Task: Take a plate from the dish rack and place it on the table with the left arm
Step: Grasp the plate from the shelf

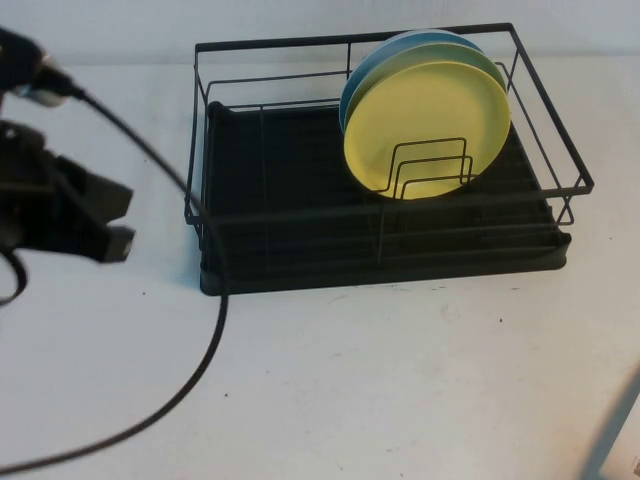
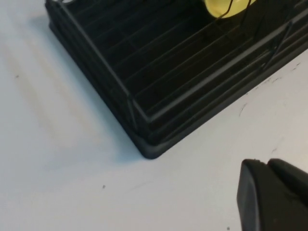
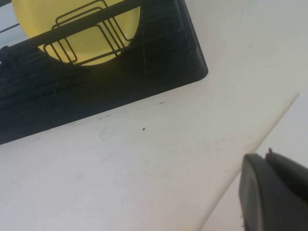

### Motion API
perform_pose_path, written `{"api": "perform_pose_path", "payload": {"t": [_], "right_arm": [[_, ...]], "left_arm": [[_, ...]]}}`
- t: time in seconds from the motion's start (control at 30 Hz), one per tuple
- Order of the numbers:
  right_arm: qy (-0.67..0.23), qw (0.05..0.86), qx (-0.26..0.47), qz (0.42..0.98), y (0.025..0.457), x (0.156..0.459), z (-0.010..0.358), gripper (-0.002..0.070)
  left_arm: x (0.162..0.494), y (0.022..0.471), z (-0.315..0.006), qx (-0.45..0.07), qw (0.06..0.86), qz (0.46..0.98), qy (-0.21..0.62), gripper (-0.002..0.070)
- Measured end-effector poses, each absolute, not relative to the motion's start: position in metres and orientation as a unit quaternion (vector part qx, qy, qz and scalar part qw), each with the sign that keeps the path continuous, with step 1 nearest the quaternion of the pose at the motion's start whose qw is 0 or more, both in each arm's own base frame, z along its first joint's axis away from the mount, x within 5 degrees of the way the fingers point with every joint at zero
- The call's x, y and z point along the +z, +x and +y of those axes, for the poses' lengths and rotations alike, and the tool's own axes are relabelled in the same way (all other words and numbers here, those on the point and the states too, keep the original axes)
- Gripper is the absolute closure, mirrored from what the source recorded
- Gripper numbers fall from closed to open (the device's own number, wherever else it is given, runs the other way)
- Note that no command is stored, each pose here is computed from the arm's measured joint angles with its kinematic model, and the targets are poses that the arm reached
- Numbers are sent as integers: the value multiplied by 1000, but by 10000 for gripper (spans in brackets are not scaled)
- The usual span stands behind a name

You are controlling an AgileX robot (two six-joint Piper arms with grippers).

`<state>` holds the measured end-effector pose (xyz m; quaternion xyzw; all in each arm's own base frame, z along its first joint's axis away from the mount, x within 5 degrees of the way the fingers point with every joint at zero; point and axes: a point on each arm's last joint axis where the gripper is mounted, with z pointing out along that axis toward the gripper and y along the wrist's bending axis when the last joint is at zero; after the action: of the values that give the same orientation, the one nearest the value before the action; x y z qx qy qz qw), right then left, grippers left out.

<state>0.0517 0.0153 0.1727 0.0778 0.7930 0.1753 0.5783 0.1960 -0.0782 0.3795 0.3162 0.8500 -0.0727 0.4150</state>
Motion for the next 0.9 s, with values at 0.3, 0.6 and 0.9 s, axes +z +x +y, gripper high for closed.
{"api": "perform_pose_path", "payload": {"t": [0.3,0.6,0.9], "right_arm": [[78,578,175,793,52,173,15,694],[78,578,176,793,52,173,15,694],[79,578,176,793,52,173,15,694]], "left_arm": [[380,305,-129,-127,374,822,410,671],[382,372,-167,-186,410,750,485,274],[353,391,-209,-168,458,642,592,288]]}}
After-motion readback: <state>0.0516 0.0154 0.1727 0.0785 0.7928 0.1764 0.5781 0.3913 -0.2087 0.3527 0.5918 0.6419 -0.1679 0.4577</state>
